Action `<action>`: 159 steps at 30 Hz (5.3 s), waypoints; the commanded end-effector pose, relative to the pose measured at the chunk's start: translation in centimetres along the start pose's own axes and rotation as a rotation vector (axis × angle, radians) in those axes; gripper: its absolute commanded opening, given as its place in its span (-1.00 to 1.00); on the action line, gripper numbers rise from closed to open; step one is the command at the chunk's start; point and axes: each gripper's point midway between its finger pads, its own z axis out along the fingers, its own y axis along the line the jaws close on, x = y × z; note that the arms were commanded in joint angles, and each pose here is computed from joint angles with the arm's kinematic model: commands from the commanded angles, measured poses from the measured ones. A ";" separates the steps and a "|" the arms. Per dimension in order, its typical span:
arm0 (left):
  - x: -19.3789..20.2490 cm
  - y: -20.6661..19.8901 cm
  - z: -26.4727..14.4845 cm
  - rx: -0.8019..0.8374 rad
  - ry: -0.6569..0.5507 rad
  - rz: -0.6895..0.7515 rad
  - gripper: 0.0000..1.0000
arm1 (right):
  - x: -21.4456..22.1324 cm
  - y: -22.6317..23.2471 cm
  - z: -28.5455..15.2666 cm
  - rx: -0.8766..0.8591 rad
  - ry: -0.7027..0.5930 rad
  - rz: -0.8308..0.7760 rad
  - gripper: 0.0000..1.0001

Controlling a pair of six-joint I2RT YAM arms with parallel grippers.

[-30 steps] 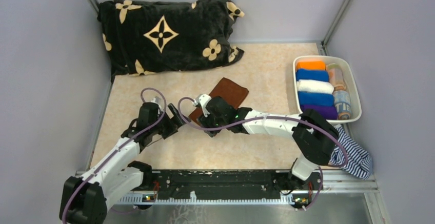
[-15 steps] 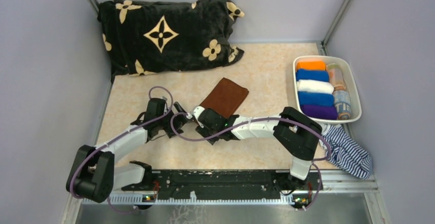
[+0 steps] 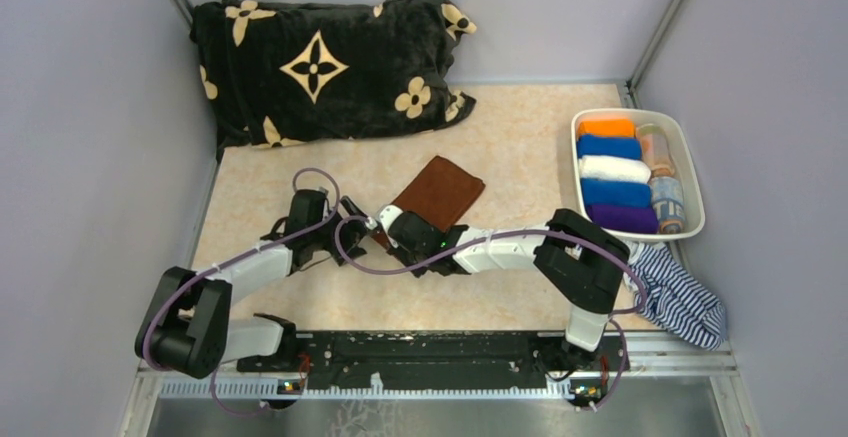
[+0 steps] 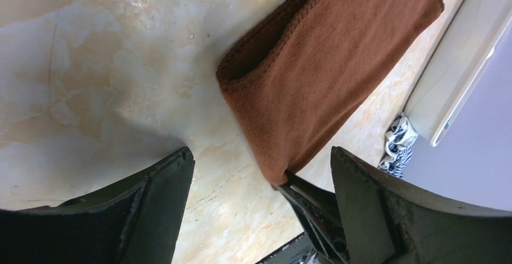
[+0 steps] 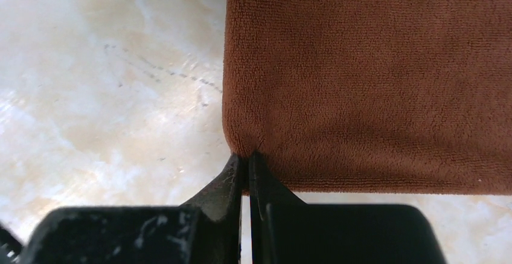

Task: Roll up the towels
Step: Roll the towel at the center of the board.

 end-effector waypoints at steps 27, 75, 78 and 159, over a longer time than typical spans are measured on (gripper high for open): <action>-0.1 3.8 0.5 -0.185 -0.059 -0.068 -0.48 | -3.6 4.3 -3.7 -0.421 -0.191 0.411 -1.00; 0.1 0.2 0.2 -0.001 -0.009 0.170 0.03 | 0.4 -0.1 -1.6 -0.726 -0.141 0.994 -1.00; -0.3 0.3 0.7 -0.020 -0.010 0.167 0.00 | 0.0 -0.1 -2.0 -0.730 -0.150 0.969 -1.00; 1.3 5.7 4.1 -0.300 0.045 0.073 -0.24 | -4.3 -0.5 -5.6 0.049 -0.118 0.180 -0.15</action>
